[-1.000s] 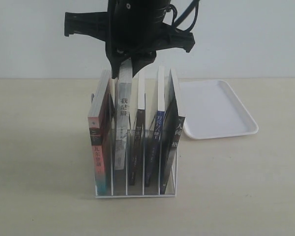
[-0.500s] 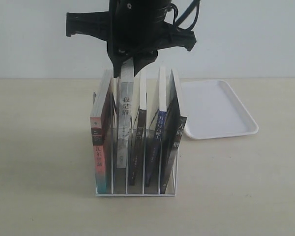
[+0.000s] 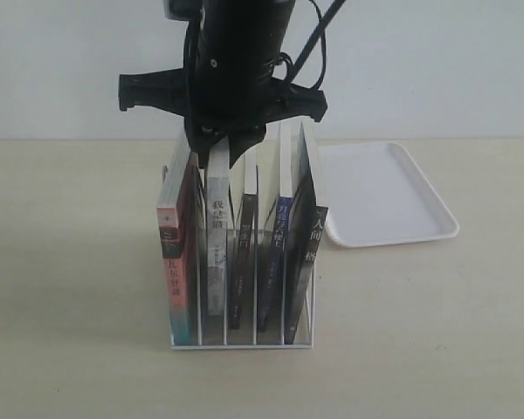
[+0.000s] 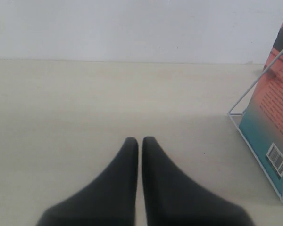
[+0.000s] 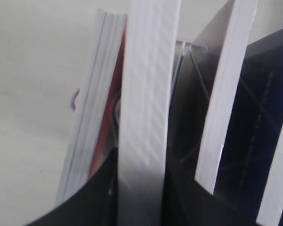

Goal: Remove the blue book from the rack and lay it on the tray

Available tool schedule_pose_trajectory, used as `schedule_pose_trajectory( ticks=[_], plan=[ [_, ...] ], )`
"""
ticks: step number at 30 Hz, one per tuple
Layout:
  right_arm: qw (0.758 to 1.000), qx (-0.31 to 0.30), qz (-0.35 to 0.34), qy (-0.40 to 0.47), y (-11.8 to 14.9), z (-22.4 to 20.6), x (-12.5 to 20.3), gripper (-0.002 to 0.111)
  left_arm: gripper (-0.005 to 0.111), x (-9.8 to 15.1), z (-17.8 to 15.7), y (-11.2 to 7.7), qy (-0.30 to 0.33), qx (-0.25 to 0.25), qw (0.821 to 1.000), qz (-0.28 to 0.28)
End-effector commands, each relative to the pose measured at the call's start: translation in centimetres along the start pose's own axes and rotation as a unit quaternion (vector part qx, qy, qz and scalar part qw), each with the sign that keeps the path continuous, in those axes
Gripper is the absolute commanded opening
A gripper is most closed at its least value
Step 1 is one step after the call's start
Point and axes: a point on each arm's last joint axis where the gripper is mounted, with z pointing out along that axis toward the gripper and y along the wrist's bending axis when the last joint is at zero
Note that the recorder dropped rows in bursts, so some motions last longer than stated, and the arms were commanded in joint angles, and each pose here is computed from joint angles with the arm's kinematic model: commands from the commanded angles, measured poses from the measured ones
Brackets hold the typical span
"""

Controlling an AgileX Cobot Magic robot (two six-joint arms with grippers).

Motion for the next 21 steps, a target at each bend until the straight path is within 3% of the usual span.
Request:
schedule_pose_trajectory(
  ticks=[1, 4, 6, 10, 17, 21],
  plan=[
    [1.000, 0.008, -0.018, -0.014, -0.2, -0.5, -0.2, 0.012, 0.004, -0.1, 0.0, 0.0, -0.004, 0.000, 1.000, -0.002],
    [1.000, -0.004, -0.021, -0.006, 0.0, -0.5, -0.1, 0.032, 0.004, -0.1, 0.0, 0.0, -0.004, 0.000, 1.000, -0.002],
    [1.000, -0.004, -0.022, -0.006, 0.0, -0.5, -0.1, 0.039, 0.004, -0.1, 0.0, 0.0, -0.004, 0.000, 1.000, -0.002],
    [0.999, -0.010, -0.043, -0.015, 0.0, -1.5, -0.1, 0.039, 0.004, -0.1, 0.0, 0.0, -0.004, 0.000, 1.000, -0.002],
    [0.995, -0.028, -0.052, -0.086, -1.0, -8.2, 0.3, 0.039, 0.004, -0.1, 0.0, 0.0, -0.004, 0.000, 1.000, -0.002],
    [0.979, 0.044, -0.074, -0.183, -3.4, -13.0, 0.1, 0.033, 0.004, -0.1, 0.0, 0.0, -0.004, 0.000, 1.000, -0.002]
  ],
)
